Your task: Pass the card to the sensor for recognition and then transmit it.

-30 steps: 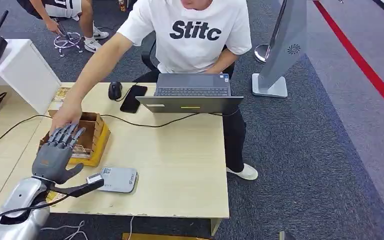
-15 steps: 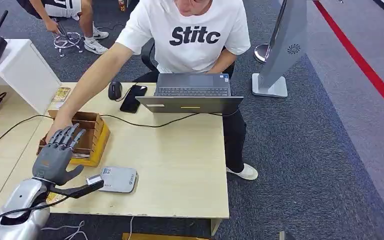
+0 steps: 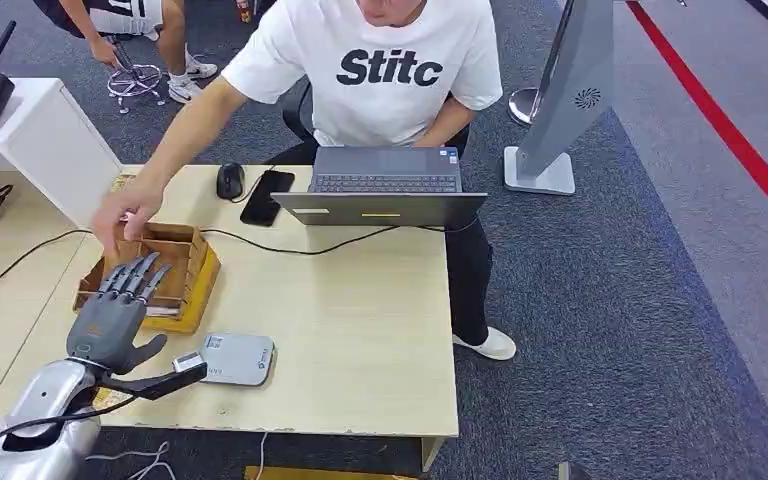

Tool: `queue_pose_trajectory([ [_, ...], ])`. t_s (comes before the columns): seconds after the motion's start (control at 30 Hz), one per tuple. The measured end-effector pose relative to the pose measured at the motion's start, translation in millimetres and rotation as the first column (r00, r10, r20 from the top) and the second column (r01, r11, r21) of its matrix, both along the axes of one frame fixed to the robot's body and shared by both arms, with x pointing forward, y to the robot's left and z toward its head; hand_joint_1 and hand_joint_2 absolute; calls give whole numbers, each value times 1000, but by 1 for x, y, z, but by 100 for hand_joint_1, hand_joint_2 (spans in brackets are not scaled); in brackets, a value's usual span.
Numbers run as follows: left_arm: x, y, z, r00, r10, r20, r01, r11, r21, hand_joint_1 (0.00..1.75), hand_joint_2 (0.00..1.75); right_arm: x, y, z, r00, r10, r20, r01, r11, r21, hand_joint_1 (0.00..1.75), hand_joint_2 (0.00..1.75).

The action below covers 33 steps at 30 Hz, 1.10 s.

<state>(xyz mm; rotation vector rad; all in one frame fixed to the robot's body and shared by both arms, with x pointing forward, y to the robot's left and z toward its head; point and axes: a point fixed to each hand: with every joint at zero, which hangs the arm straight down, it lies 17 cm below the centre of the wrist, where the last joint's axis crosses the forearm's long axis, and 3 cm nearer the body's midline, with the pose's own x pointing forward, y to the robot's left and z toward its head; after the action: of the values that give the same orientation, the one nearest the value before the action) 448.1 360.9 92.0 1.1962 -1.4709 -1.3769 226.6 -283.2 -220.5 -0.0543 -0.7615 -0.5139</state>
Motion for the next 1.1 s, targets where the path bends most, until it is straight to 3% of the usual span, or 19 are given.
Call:
queue_pose_trajectory([
  [1.1,21,38,-18,997,78,-27,-76,995,65,0,175,3,2,1,1000,12,-2,-12,1000,2,0,175],
])
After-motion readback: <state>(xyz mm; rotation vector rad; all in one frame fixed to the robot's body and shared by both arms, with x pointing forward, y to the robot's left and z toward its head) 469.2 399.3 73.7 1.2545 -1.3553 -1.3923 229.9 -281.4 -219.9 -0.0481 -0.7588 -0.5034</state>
